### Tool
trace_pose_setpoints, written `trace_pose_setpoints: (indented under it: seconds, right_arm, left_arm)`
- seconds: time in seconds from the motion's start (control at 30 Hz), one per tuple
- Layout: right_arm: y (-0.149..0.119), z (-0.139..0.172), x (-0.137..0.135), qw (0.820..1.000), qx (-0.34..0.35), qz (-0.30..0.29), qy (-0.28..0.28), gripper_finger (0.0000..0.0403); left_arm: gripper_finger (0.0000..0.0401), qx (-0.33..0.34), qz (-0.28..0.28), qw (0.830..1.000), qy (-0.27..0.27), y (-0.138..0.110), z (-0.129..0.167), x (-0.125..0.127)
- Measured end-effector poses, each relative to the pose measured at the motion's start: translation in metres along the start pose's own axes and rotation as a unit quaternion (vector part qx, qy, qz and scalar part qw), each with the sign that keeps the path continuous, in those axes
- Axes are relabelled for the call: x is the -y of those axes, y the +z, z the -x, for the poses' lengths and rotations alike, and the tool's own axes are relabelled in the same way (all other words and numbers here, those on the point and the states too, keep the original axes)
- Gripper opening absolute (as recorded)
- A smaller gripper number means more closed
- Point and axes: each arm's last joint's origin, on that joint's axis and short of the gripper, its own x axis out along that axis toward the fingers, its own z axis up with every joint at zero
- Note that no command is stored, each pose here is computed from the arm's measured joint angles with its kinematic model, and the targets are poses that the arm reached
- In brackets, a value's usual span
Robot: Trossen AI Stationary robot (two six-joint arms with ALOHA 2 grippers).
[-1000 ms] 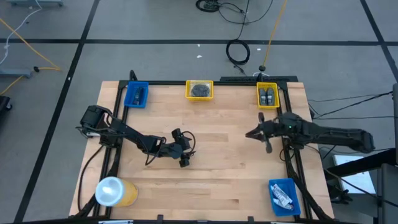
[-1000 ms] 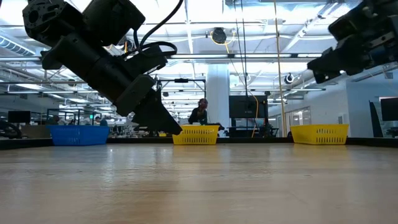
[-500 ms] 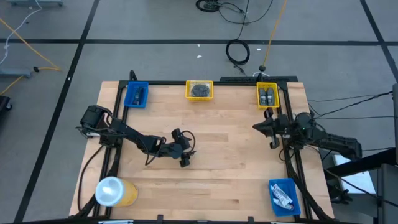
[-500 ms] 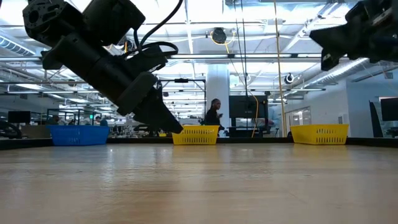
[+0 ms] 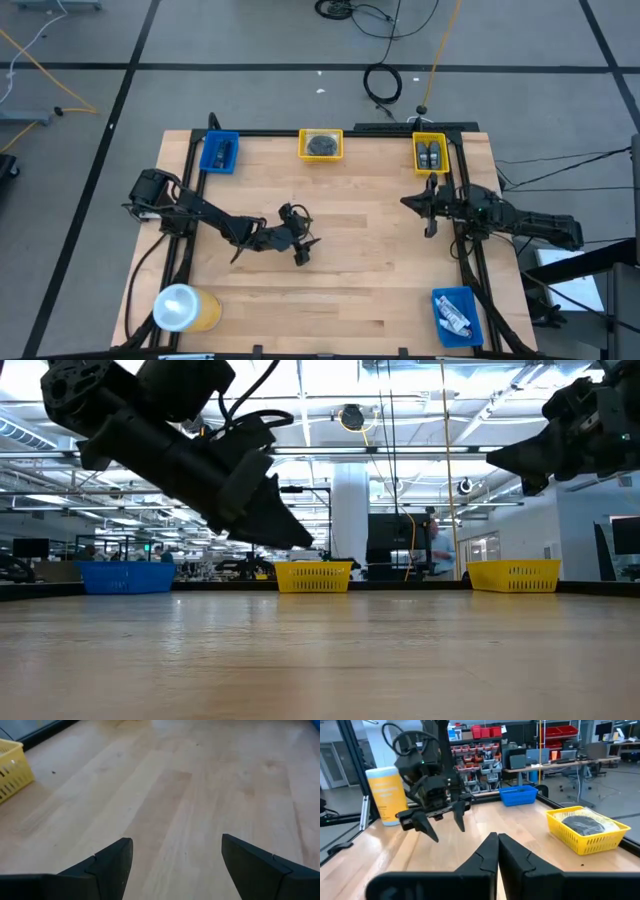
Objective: Pick & Place Travel size toiletries
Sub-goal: Return to Home Position
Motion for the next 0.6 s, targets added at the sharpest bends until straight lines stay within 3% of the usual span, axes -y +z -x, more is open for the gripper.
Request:
trace_pose_setpoints:
  seconds: [0.43,0.6]
  right_arm:
    - [0.0,0.0,0.0,1.0,0.001,0.0,0.0,0.0002]
    - [0.0,0.0,-0.004,1.0,0.003,0.0,0.019,0.0004]
  left_arm:
    - [0.0302,0.003,0.033,0.999,0.016,0.004,-0.006,-0.011]
    - [0.0294,-0.001,0.032,0.999,-0.026,0.006,-0.008,-0.012]
